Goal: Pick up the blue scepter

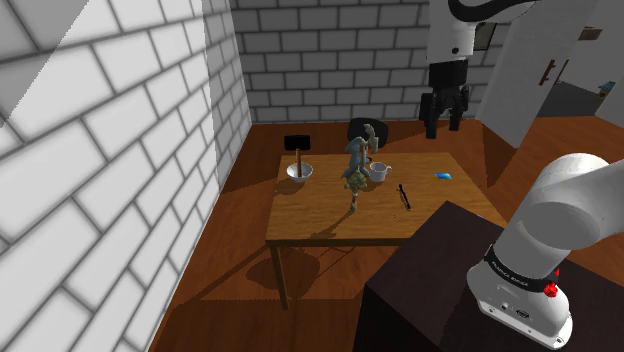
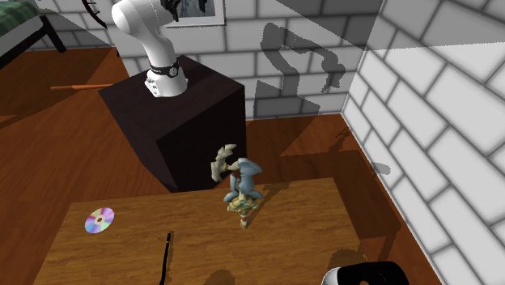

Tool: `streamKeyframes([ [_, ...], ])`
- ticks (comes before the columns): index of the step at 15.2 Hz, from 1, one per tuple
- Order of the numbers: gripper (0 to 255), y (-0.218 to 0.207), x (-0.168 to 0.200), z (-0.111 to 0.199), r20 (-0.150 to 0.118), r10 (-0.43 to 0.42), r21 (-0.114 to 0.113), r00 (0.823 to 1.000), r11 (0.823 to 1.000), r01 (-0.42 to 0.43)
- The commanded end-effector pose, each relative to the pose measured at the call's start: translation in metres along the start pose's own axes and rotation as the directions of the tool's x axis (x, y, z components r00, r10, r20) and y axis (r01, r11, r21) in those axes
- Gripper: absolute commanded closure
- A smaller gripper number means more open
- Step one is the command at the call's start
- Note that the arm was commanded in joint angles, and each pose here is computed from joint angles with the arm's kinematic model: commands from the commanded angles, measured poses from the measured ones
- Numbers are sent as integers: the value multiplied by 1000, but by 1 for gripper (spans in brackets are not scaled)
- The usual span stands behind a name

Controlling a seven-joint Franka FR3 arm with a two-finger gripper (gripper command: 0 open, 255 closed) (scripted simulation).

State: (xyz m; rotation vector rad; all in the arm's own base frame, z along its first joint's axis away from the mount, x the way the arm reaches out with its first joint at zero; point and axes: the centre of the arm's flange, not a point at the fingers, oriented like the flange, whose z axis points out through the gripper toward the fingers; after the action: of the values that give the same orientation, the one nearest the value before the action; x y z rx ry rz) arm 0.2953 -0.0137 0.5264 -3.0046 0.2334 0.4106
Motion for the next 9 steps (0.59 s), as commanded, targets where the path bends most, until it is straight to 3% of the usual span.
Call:
streamKeyframes([
  [1,0,0,0,0,0,0,0,1000,1000,0],
  [9,0,40,88,11,-6,-121,-84,993,989,120],
])
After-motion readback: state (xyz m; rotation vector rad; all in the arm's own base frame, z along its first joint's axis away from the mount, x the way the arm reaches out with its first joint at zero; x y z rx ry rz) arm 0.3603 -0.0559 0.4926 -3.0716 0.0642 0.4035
